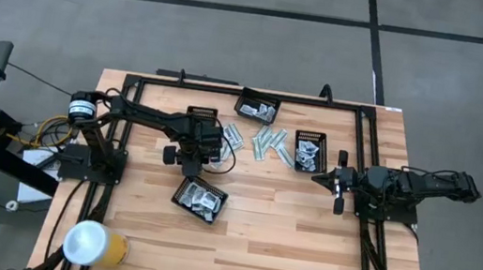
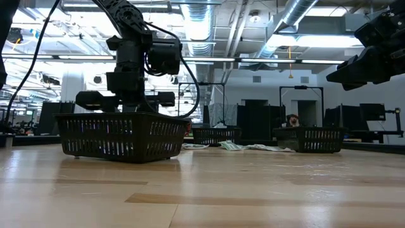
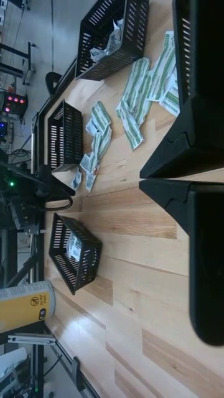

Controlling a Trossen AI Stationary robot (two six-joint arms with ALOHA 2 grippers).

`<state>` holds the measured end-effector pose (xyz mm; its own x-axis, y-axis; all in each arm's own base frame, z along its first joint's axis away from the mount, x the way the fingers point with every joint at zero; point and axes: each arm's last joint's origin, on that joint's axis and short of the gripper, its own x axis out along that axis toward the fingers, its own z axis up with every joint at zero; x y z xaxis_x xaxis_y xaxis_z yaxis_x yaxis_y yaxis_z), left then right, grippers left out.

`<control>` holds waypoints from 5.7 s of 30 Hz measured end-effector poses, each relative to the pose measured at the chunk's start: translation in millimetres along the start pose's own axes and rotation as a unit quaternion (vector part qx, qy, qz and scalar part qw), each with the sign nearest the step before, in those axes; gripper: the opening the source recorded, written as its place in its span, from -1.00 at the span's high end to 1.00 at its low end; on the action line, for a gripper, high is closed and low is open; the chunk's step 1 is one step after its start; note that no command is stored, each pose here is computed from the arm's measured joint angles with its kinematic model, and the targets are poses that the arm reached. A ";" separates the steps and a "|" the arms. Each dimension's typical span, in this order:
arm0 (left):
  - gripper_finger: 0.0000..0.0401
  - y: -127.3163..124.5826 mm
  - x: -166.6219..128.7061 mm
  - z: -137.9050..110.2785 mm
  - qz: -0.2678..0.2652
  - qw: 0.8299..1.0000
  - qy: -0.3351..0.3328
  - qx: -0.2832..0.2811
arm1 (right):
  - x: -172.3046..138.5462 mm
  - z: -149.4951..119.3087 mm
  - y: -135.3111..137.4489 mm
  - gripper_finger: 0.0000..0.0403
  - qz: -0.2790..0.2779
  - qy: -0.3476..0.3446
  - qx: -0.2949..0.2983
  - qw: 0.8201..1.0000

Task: Pick & Place First Aid Supplies
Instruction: Put the white towelette pack into the bottom black bin

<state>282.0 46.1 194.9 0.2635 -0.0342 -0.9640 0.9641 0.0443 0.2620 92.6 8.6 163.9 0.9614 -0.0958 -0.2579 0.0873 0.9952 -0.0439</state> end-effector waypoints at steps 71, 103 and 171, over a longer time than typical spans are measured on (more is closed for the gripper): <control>0.97 -3.4 4.4 25.0 -0.001 0.998 0.046 0.034 | 0.0 -0.1 0.0 0.96 0.000 0.000 0.000 1.000; 0.97 -73.0 -19.0 32.8 0.194 0.974 0.080 -0.083 | 0.0 -0.1 0.0 0.96 0.000 0.000 0.000 1.000; 0.35 -77.9 23.9 11.3 0.234 0.964 0.094 -0.086 | 0.0 -0.1 0.0 0.96 0.000 0.000 0.000 1.000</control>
<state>213.5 30.5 152.0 0.6420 0.2105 -0.7373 0.7171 0.1755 0.6745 92.7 8.6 163.8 0.9613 -0.0956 -0.2585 0.0871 0.9952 -0.0440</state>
